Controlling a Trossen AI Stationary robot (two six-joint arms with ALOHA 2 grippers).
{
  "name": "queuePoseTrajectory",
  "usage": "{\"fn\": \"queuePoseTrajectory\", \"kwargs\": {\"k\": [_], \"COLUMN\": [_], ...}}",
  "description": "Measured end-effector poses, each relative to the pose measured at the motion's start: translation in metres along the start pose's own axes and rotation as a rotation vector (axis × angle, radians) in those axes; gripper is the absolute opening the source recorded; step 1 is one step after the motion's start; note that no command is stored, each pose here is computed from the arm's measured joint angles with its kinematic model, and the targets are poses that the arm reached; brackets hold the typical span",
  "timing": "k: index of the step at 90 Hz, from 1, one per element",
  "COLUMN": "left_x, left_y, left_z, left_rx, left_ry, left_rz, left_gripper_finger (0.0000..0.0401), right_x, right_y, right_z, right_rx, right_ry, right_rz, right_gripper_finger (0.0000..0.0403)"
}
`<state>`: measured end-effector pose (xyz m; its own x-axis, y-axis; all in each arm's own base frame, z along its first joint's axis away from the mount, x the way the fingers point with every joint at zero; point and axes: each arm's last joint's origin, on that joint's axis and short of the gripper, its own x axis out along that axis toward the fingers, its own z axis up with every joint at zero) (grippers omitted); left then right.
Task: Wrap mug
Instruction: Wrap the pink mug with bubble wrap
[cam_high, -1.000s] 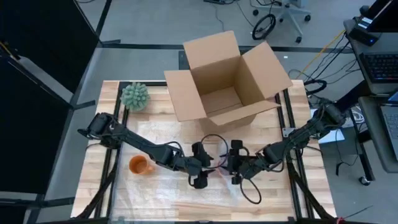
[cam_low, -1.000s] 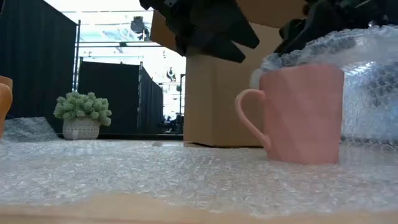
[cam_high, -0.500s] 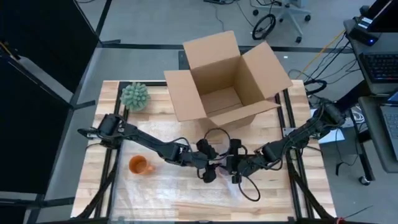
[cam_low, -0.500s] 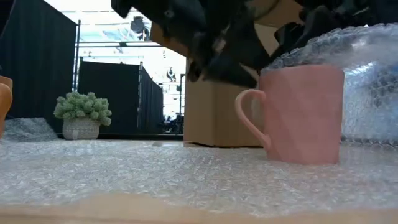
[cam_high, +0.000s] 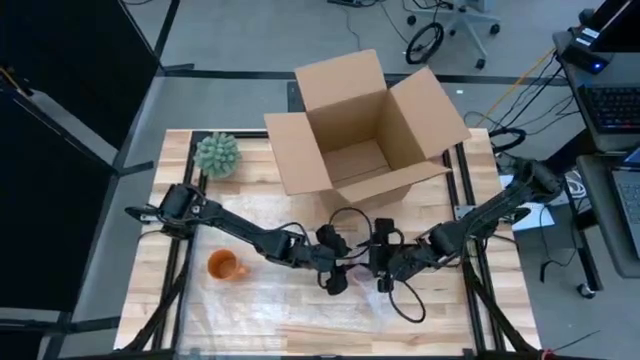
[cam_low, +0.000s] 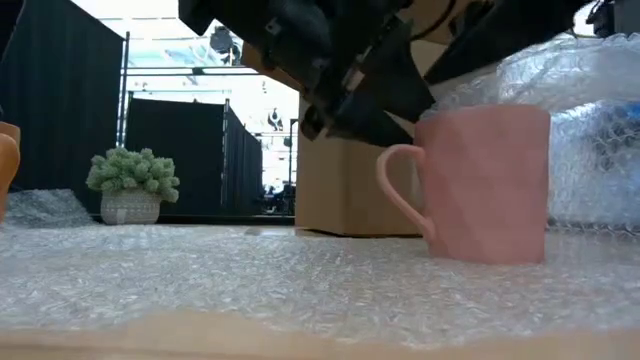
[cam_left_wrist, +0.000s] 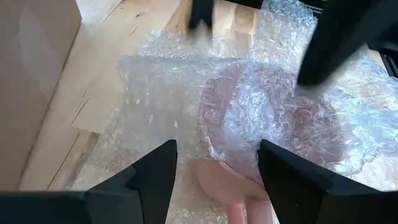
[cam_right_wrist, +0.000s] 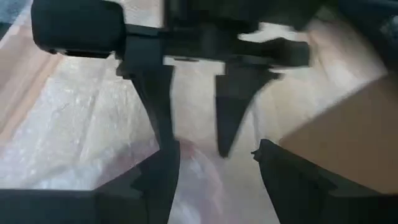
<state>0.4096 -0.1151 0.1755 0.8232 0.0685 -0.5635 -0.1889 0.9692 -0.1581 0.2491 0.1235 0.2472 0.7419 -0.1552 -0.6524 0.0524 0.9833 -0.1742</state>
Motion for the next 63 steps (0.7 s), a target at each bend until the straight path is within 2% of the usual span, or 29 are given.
{"fn": "queuePoseTrajectory", "kwargs": {"k": [9,22,37,44,51,63], "left_x": [0.0,0.0,0.0,0.0,0.0,0.0], "left_y": [0.0,0.0,0.0,0.0,0.0,0.0], "left_z": [0.0,0.0,0.0,0.0,0.0,0.0], "left_rx": [0.0,0.003,0.004,0.007,0.007,0.005], "left_ry": [0.0,0.001,0.001,0.002,0.002,-0.005], "left_rz": [0.0,0.0,0.0,0.0,0.0,-0.002], "left_gripper_finger": [0.0207,0.0207,0.0207,0.0207,0.0207,0.0207], "right_x": [-0.013,-0.019,-0.031,-0.031,-0.027,-0.023], "right_y": [-0.01,-0.019,-0.017,-0.009,0.002,0.013], "right_z": [0.0,-0.017,-0.037,-0.046,-0.051,-0.043], "right_rx": [0.08,0.182,0.182,0.188,0.21,0.201], "right_ry": [0.115,0.338,0.508,0.513,0.458,0.331], "right_rz": [-0.027,-0.037,-0.098,-0.088,-0.035,0.038], "right_gripper_finger": [0.0201,0.0201,0.0201,0.0201,0.0201,0.0201]}}
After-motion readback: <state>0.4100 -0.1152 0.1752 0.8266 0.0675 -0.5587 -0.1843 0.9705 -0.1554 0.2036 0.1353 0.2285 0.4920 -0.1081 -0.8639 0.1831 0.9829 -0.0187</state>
